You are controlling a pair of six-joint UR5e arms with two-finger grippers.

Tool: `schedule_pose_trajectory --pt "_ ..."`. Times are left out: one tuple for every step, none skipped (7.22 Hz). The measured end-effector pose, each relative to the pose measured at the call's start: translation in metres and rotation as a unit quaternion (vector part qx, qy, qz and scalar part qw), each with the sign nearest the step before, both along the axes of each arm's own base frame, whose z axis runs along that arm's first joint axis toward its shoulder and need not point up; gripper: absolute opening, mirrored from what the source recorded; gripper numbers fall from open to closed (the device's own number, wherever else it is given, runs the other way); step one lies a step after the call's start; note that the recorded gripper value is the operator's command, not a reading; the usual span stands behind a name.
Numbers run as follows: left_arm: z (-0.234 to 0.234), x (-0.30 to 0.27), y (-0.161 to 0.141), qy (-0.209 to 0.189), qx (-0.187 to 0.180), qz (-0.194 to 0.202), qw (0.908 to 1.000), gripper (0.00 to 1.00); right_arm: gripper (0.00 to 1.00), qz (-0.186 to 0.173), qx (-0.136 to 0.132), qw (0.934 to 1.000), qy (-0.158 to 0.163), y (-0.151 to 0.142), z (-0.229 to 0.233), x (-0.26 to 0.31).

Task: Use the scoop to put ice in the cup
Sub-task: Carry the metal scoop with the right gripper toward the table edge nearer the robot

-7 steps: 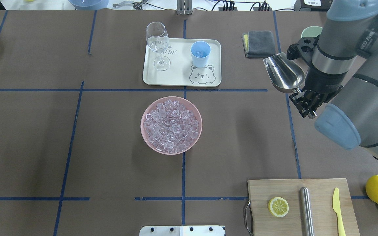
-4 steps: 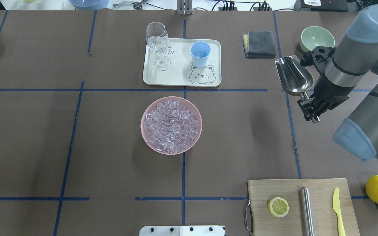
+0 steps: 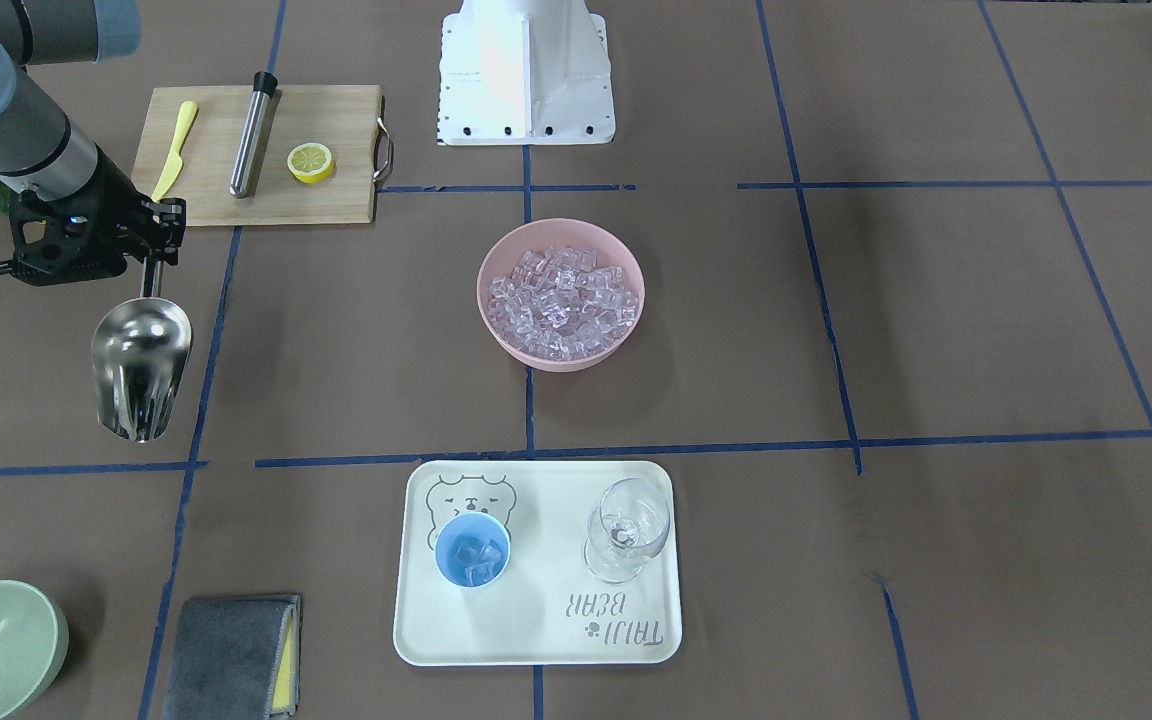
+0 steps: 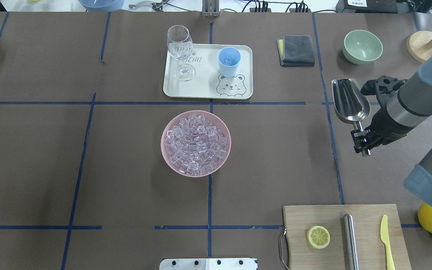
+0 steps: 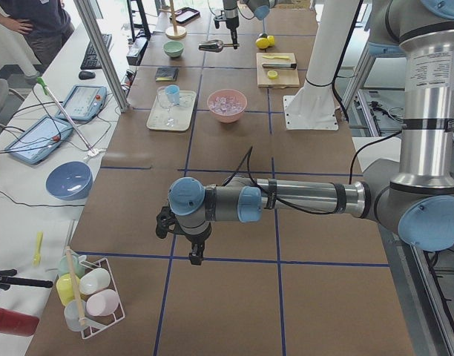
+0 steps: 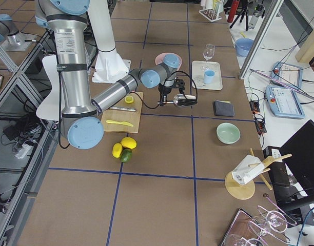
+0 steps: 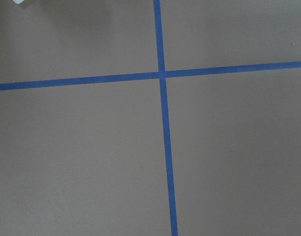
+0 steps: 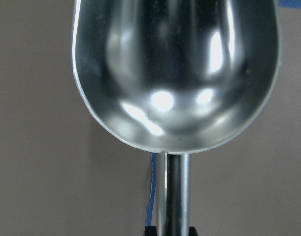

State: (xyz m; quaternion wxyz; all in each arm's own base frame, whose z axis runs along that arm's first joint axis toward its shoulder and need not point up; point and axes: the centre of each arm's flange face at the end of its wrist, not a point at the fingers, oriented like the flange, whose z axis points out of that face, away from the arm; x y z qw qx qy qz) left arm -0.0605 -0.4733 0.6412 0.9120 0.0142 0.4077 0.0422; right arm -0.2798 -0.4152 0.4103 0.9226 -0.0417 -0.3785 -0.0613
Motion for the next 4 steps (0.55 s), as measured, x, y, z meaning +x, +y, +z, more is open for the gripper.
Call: schedule_pose_trajectory --pt "-0.001 0.000 0.000 0.002 0.001 0.000 1.0000 1.00 0.00 0.003 -0.014 0.9999 0.003 0.010 0.012 -0.008" --pt "-0.001 0.001 0.000 0.003 0.001 0.000 1.0000 1.00 0.00 0.006 -0.027 0.9996 0.009 0.018 0.023 -0.015" --pt "-0.001 0.001 0.000 0.004 0.001 0.000 1.0000 1.00 0.00 0.009 -0.043 0.9989 0.016 0.024 0.033 -0.024" --pt "-0.001 0.001 0.000 0.005 0.001 0.000 1.0000 1.00 0.00 0.005 -0.053 0.9983 0.024 0.030 0.042 -0.034"
